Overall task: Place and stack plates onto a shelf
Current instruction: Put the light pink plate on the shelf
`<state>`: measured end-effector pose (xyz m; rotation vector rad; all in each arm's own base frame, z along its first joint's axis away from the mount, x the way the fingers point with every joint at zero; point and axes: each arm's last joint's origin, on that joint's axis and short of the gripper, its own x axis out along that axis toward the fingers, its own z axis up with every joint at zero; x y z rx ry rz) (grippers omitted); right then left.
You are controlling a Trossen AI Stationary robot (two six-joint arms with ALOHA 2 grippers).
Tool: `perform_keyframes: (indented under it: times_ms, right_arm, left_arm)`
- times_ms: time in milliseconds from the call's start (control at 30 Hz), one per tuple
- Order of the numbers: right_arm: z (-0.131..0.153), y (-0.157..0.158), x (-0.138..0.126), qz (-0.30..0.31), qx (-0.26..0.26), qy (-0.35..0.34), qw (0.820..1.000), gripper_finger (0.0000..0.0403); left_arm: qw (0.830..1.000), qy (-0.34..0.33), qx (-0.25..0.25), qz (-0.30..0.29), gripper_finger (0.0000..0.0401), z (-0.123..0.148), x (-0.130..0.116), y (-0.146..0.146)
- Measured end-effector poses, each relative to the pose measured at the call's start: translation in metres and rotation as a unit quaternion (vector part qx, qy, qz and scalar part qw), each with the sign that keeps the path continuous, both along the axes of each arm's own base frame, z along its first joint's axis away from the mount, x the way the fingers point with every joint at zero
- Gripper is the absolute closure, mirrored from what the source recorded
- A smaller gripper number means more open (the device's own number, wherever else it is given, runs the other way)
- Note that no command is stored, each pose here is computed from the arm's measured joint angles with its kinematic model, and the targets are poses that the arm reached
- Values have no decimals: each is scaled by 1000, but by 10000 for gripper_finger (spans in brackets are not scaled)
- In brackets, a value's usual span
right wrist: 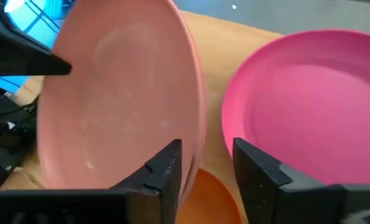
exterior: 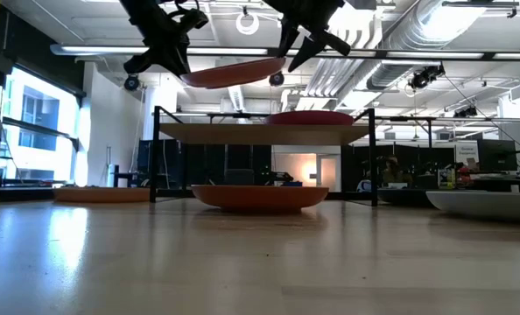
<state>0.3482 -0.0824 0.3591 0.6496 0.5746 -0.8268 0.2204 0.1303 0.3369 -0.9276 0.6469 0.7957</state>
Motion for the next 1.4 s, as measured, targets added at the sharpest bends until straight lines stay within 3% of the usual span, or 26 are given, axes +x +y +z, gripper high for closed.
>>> perform_keyframes:
  times_ms: [367,533,933,1033,1167,1400]
  right_arm:
    - [-12,-1,9,10,16,10,1000,335]
    - [-11,-1,9,4,14,8,1000,391]
    - [-13,0,6,20,34,23,999,401]
    - [-14,-3,5,29,52,21,998,402]
    - [-16,-5,3,59,116,18,991,402]
    - [-16,-12,1,94,170,6,981,403]
  left_arm:
    - [1000,-9,3,-2,401,1,1,1]
    - [1000,-14,6,-2,399,2,2,1]
    - [999,-13,30,-30,376,3,3,2]
    - [999,-12,29,-33,376,4,2,1]
    - [998,-21,20,-60,375,8,-3,-4]
    - [994,-40,42,-94,375,22,-18,-15]
